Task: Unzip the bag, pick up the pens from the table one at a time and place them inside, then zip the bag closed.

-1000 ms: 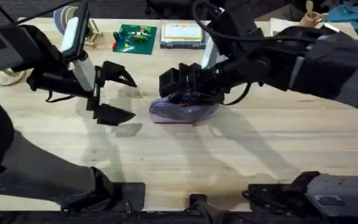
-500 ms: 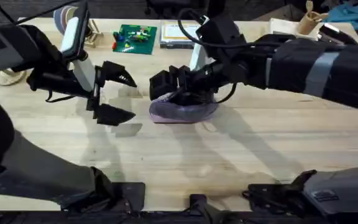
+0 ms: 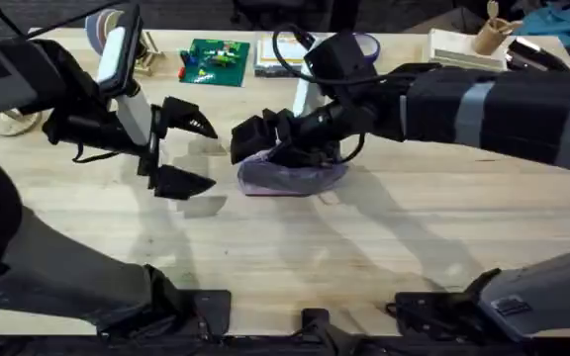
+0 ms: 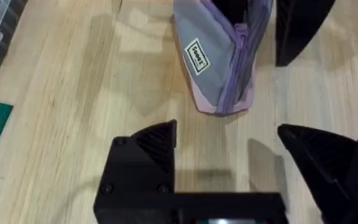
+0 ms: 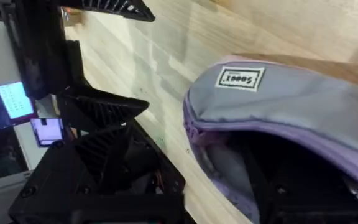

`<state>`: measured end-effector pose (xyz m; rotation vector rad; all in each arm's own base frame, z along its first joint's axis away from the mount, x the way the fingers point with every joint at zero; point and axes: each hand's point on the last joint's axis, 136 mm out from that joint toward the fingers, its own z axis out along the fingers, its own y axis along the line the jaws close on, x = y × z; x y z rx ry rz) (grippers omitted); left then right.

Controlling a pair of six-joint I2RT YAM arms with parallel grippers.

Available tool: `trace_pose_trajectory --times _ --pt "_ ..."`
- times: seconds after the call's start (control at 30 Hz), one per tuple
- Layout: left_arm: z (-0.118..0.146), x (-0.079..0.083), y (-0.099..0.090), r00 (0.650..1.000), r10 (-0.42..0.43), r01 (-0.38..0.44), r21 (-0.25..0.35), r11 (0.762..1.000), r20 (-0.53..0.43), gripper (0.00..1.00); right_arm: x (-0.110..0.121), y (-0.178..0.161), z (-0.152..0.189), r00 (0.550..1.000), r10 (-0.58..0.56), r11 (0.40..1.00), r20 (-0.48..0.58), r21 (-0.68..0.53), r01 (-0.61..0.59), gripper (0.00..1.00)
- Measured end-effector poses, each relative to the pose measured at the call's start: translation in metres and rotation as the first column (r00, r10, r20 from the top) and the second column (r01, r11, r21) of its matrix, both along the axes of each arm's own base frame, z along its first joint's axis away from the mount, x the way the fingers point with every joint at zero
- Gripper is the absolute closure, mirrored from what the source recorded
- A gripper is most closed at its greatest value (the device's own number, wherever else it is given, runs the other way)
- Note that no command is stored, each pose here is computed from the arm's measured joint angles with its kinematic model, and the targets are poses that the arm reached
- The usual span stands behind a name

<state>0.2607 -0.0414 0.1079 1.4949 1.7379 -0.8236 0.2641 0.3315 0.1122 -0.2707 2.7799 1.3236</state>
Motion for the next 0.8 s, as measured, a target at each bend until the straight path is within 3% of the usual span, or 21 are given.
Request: trace_pose_trajectory --times 0.43,0.8 --pt "0.0 0.0 0.0 1.0 0.0 0.0 0.0 1.0 0.0 0.007 0.001 0.009 0.016 0.998 0.053 0.994 0.028 0.099 -0.055 0.006" --pt "0.0 0.0 0.0 1.0 0.0 0.0 0.0 1.0 0.0 0.007 0.008 -0.006 0.036 0.996 0.089 0.97 -0.016 0.227 -0.083 0.004"
